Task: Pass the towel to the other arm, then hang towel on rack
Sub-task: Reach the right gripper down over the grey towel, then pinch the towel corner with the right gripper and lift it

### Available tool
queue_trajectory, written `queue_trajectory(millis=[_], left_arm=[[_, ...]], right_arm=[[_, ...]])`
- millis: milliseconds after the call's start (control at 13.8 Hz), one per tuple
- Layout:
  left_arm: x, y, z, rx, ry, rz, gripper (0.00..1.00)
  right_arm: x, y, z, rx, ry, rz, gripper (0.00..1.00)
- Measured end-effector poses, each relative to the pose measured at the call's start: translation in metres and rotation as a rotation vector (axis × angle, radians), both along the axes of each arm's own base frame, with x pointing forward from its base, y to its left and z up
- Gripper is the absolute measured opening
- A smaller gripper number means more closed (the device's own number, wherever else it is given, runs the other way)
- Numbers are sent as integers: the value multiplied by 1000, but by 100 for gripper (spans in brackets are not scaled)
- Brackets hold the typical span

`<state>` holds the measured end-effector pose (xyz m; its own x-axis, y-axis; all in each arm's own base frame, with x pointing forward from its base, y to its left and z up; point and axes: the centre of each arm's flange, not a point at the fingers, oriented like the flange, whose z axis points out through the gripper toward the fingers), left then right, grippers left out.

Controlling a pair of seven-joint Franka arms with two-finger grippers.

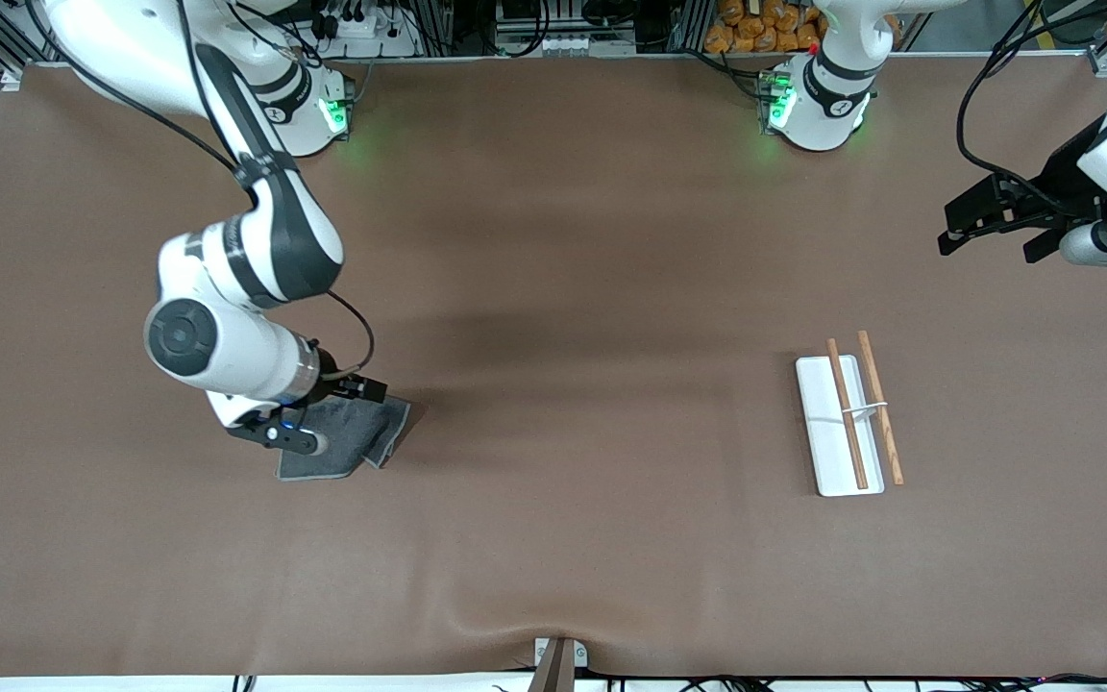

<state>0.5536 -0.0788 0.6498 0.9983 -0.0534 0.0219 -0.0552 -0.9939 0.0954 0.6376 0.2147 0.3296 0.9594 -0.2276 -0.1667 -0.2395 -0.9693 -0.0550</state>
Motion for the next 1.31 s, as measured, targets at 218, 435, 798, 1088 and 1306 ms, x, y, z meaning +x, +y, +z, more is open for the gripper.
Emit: queue_trajectory(millis=[218, 435, 798, 1088, 1306], left_arm=[[0, 3, 1, 12, -4, 4, 100], [1, 4, 0, 14, -2, 5, 100], [12, -9, -14, 10, -3, -14, 100], [21, -12, -24, 7, -5, -16, 100], [22, -9, -25, 6, -9, -11, 100]], right_arm=[[-3, 15, -29, -46, -7, 35, 100], [-11, 40, -58, -117, -29, 86, 100], [-17, 46, -101, -166, -12, 124, 100], [-20, 37, -115, -189, -25, 135, 93], [-22, 36, -122, -186, -34, 137, 88]])
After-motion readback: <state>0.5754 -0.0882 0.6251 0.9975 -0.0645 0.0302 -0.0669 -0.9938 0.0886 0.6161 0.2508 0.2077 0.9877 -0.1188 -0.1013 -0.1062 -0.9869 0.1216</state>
